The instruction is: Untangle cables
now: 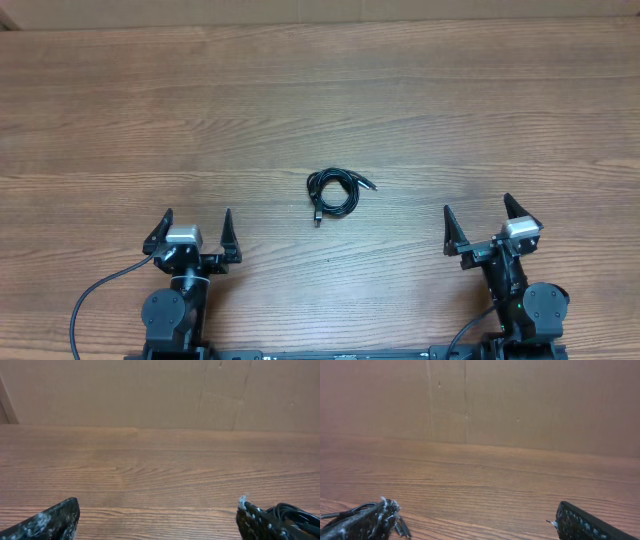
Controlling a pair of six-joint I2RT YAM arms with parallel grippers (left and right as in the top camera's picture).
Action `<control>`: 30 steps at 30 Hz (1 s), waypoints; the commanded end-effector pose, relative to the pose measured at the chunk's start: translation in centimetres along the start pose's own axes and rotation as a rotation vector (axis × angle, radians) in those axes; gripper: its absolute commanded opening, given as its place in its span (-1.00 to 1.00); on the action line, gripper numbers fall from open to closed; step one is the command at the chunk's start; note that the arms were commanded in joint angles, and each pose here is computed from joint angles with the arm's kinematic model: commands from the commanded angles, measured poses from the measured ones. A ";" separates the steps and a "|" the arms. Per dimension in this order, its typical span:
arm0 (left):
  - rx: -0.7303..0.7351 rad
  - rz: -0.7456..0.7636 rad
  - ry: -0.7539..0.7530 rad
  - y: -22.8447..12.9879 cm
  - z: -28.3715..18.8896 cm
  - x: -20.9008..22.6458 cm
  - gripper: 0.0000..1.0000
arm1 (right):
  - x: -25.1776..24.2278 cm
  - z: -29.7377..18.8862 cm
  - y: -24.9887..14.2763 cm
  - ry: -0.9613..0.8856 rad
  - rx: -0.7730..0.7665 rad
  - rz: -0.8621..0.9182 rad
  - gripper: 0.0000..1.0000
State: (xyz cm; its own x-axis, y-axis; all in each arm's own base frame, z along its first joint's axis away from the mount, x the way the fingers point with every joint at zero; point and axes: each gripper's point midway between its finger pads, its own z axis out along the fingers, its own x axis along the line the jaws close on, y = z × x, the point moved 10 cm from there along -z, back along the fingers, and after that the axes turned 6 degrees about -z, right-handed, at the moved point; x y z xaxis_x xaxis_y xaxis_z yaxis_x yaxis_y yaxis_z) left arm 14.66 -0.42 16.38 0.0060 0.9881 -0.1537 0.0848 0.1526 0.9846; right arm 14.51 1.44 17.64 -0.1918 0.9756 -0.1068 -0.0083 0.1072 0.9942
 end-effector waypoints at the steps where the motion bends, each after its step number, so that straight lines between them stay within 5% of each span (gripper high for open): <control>1: -0.005 0.010 -0.004 0.0 0.0 0.0 0.99 | 0.0 0.0 -0.2 -0.004 -0.002 -0.002 1.00; 6: -0.005 0.006 -0.012 0.0 0.0 0.0 0.99 | 0.0 0.0 -0.2 -0.004 -0.002 -0.002 1.00; 12: 0.089 -0.464 -0.304 0.0 -0.4 -2.2 0.99 | 0.0 0.0 -0.2 -0.004 -0.002 -0.002 0.99; 16: 0.133 -0.671 -0.344 0.2 -0.5 -2.5 0.99 | 0.0 0.0 -0.2 -0.004 -0.002 -0.002 1.00; 23: -0.217 -0.481 -0.510 5.3 -1.8 -3.4 0.99 | 0.0 0.0 -0.2 -0.004 -0.002 -0.002 1.00; 30: -0.465 -0.452 -0.469 12.9 -5.1 -3.6 0.99 | 0.0 0.0 -0.2 -0.004 -0.002 -0.002 1.00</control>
State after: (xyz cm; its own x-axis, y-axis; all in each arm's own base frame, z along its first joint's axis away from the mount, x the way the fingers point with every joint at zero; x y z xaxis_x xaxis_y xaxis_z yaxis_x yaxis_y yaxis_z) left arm 12.42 -2.52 25.67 0.4975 0.6958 -0.5180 -0.1120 0.6436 0.7571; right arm 14.51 1.44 17.65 -0.1922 0.9754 -0.1076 -0.0088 0.1079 0.9941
